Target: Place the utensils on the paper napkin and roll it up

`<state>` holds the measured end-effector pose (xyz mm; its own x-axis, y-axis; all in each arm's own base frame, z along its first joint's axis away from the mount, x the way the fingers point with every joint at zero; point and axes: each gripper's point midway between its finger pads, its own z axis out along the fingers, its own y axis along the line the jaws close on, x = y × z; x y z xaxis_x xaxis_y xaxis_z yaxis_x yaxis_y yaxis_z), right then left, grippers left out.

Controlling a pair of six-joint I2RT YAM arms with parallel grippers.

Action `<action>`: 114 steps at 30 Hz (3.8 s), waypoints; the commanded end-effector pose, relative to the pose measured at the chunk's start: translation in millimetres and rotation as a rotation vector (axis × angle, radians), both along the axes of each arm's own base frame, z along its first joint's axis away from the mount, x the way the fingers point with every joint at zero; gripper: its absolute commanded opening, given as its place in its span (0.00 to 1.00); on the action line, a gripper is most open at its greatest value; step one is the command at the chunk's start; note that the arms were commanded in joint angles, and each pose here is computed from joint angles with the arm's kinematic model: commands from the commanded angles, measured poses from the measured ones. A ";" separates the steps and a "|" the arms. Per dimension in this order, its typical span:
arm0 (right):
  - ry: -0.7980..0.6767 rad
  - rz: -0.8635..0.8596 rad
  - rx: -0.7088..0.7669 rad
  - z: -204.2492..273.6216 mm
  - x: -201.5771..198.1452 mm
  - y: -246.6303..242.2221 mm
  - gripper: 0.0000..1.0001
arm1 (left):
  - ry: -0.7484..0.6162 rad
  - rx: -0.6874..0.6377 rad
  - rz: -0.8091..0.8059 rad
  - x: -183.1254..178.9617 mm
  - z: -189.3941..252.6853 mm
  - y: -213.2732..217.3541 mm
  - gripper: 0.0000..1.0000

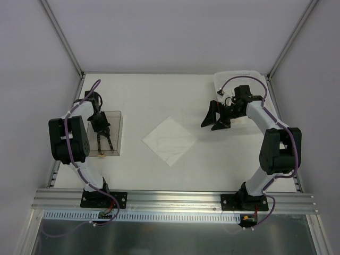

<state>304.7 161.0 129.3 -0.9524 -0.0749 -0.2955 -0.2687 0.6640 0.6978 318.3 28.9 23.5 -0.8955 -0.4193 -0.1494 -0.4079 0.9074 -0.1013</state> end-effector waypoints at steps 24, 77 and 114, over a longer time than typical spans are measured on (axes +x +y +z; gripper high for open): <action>-0.019 -0.042 -0.076 6.7 -4.3 -27.0 0.99 | -0.355 -0.161 -0.336 41.8 163.0 -226.8 0.00; 0.100 -0.149 -0.017 -13.5 -3.5 -54.4 0.99 | -0.024 -0.082 -0.392 6.9 34.9 -339.3 0.00; 0.144 -0.155 -0.004 -23.2 -2.8 -54.6 0.99 | 0.019 -0.094 -0.356 25.0 6.9 -337.4 0.03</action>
